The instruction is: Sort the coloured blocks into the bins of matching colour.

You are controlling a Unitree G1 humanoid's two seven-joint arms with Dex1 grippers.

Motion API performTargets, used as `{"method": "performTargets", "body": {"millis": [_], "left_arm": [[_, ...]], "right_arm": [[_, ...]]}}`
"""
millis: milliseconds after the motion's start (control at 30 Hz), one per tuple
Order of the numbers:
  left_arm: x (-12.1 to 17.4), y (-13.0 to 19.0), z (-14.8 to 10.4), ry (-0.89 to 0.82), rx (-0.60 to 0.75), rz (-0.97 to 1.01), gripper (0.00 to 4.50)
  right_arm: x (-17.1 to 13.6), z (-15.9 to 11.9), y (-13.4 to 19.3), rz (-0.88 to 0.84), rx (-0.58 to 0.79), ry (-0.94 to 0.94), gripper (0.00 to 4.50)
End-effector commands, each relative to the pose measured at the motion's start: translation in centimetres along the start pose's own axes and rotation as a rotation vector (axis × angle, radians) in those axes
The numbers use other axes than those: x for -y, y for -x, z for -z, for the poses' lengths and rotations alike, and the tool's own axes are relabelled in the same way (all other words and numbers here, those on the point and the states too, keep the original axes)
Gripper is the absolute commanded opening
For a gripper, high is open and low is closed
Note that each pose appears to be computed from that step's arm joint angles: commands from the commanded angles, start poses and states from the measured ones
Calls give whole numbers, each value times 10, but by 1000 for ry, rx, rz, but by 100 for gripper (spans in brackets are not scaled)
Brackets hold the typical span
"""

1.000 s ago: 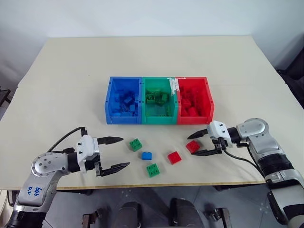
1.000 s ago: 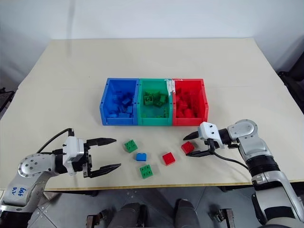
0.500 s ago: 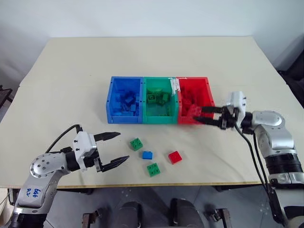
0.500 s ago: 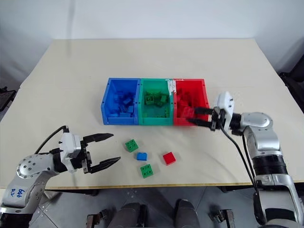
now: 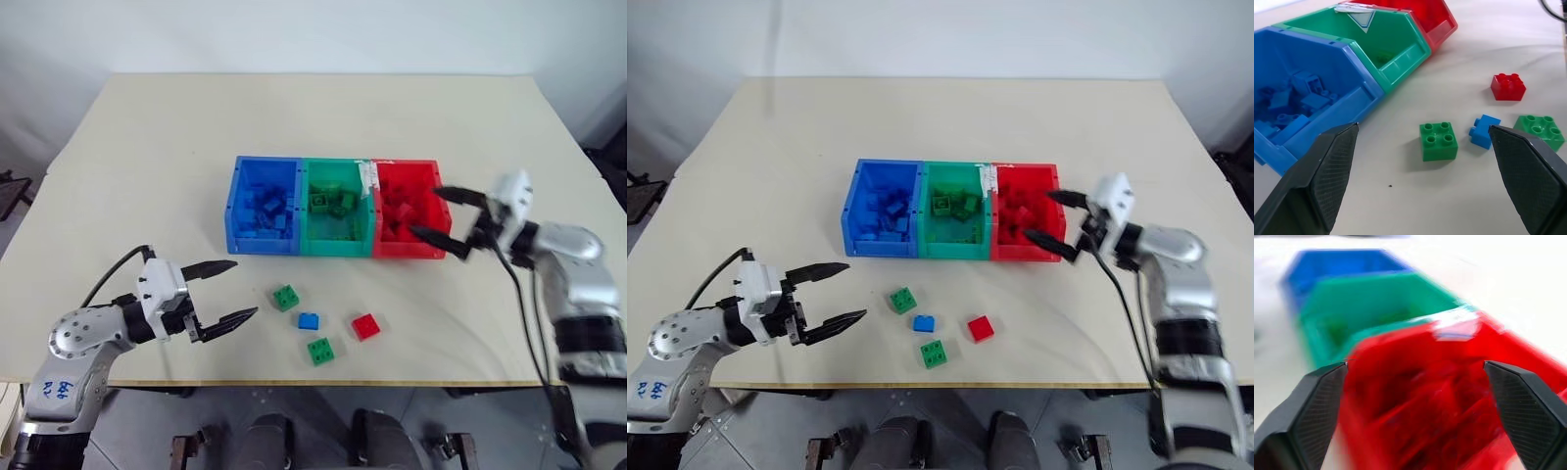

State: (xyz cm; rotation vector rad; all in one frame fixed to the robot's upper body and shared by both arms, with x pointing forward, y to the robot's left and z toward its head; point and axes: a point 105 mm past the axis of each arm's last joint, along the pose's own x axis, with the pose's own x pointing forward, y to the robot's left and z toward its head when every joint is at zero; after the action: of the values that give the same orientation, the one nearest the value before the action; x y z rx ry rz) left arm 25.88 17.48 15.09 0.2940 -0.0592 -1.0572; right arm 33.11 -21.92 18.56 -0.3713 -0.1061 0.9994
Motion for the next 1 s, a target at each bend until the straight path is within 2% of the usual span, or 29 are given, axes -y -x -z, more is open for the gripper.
{"method": "performTargets", "body": {"millis": [33, 167, 267, 400, 533, 767, 867, 1000], "left_arm": [[3, -7, -3, -42, 6, 75, 450], [8, -15, 0, -75, -15, 160, 450], [11, -17, 2, -80, -20, 200, 450], [13, -9, 3, -9, -33, 211, 450], [17, 4, 7, -16, -54, 183, 450], [24, 26, 15, -2, -99, 73, 450], [27, 28, 16, -2, -106, 54, 450], [29, 28, 15, -5, -98, 39, 450]], "right_arm": [[-19, -1, 37, -74, -74, 54, 448], [-33, 17, 65, -133, -201, 72, 448], [-40, 22, 59, -189, -204, 72, 448], [-66, 21, 22, -384, -170, 58, 448], [-98, 28, -23, -610, -183, 78, 448], [-129, 37, -74, -751, -199, 73, 448], [-129, 38, -81, -751, -193, 97, 390], [-122, 35, -76, -741, -176, 143, 260]]}}
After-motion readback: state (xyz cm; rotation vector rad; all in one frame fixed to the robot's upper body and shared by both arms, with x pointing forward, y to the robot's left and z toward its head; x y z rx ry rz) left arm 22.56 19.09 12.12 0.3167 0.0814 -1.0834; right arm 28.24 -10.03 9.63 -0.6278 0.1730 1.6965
